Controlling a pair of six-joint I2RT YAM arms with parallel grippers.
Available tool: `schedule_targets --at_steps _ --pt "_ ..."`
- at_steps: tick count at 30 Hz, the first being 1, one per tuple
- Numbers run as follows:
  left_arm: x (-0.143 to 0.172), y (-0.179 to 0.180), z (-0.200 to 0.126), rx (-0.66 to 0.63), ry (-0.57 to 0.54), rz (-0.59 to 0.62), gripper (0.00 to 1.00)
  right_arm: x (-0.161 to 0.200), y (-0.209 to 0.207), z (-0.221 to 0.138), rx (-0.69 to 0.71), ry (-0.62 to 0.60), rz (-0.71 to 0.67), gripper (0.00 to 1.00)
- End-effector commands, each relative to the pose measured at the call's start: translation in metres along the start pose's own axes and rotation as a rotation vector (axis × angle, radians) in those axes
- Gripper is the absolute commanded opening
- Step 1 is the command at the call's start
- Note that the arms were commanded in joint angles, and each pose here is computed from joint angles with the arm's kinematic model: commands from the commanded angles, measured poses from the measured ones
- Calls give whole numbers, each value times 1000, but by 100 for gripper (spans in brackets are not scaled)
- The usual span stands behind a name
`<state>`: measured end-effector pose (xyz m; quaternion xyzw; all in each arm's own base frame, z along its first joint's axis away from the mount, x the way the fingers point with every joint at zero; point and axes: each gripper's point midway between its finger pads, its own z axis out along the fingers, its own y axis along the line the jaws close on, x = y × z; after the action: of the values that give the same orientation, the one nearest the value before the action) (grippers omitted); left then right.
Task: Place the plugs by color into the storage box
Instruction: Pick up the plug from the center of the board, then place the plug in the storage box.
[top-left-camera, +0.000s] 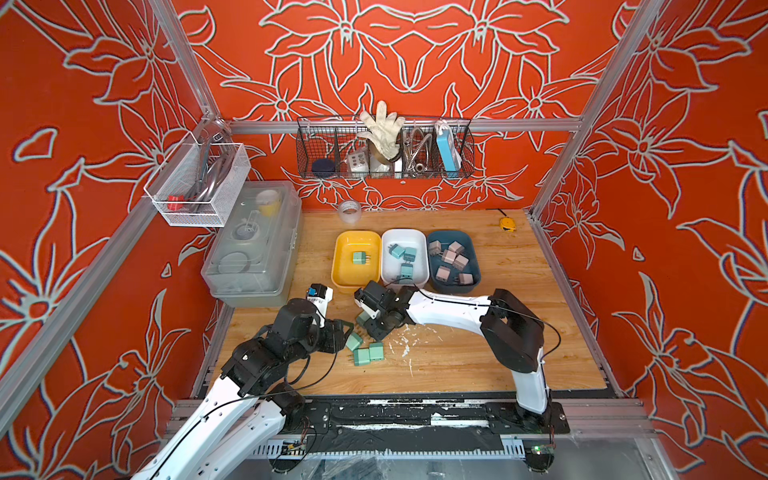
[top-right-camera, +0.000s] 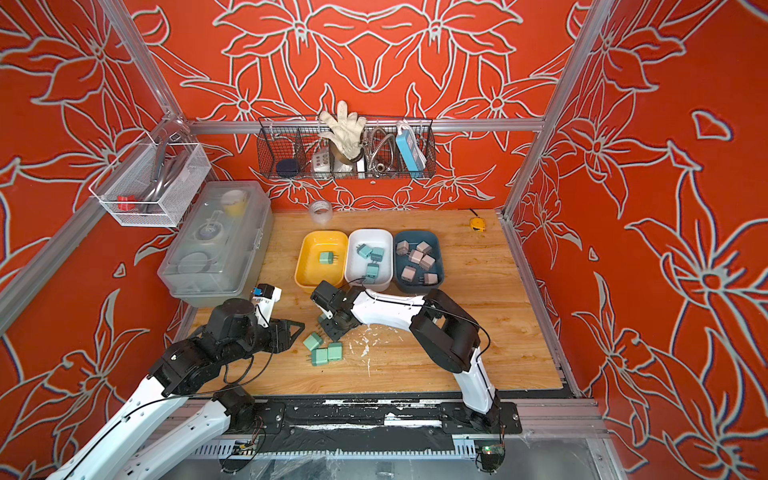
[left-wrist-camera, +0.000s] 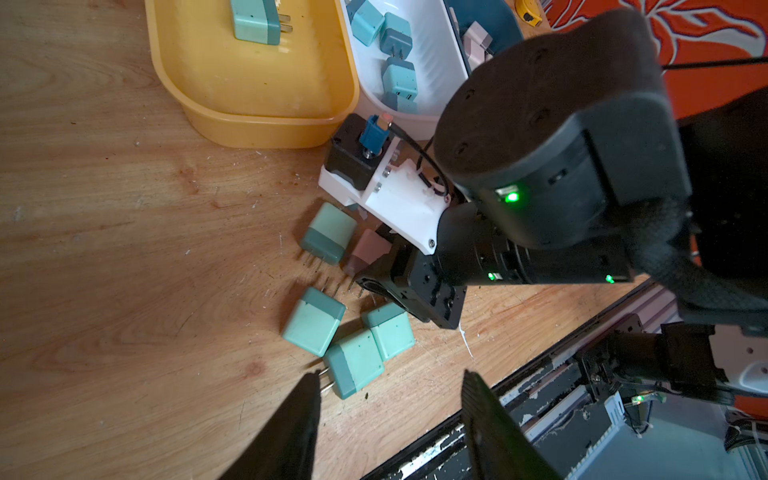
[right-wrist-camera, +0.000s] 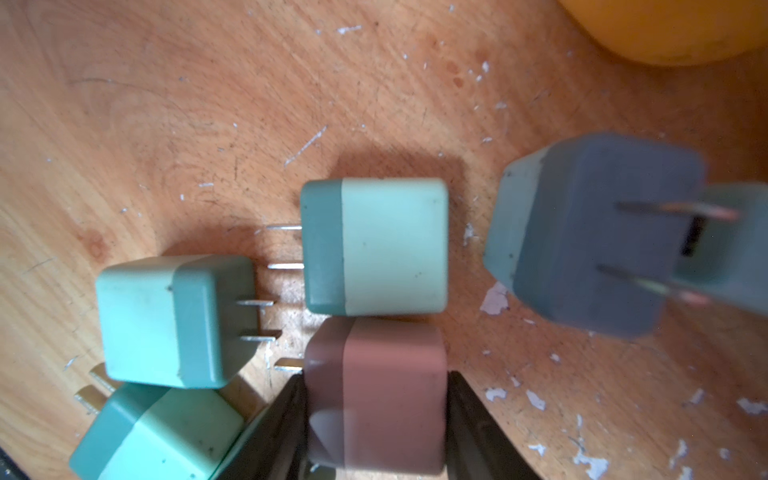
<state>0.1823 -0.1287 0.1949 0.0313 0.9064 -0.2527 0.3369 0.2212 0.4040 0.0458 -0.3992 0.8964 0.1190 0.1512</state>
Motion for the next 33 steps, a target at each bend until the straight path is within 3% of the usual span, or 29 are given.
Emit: schedule_targets --at_steps 1,12,17,24,28,33 --pt "1 0 1 9 -6 11 55 -9 -1 -26 10 -52 -16 43" --pt "1 0 9 -6 21 15 54 -24 -36 -77 40 -140 27 42" --pt "-5 -2 17 -11 25 37 54 -21 -84 -109 112 -196 86 42" --pt "-10 -13 33 26 79 37 54 13 -182 -140 273 -232 287 43" --pt "-7 -19 45 50 129 22 53 34 -230 -147 329 -230 419 43" --pt "-5 -26 58 73 187 0 53 47 -259 -142 338 -219 518 43"
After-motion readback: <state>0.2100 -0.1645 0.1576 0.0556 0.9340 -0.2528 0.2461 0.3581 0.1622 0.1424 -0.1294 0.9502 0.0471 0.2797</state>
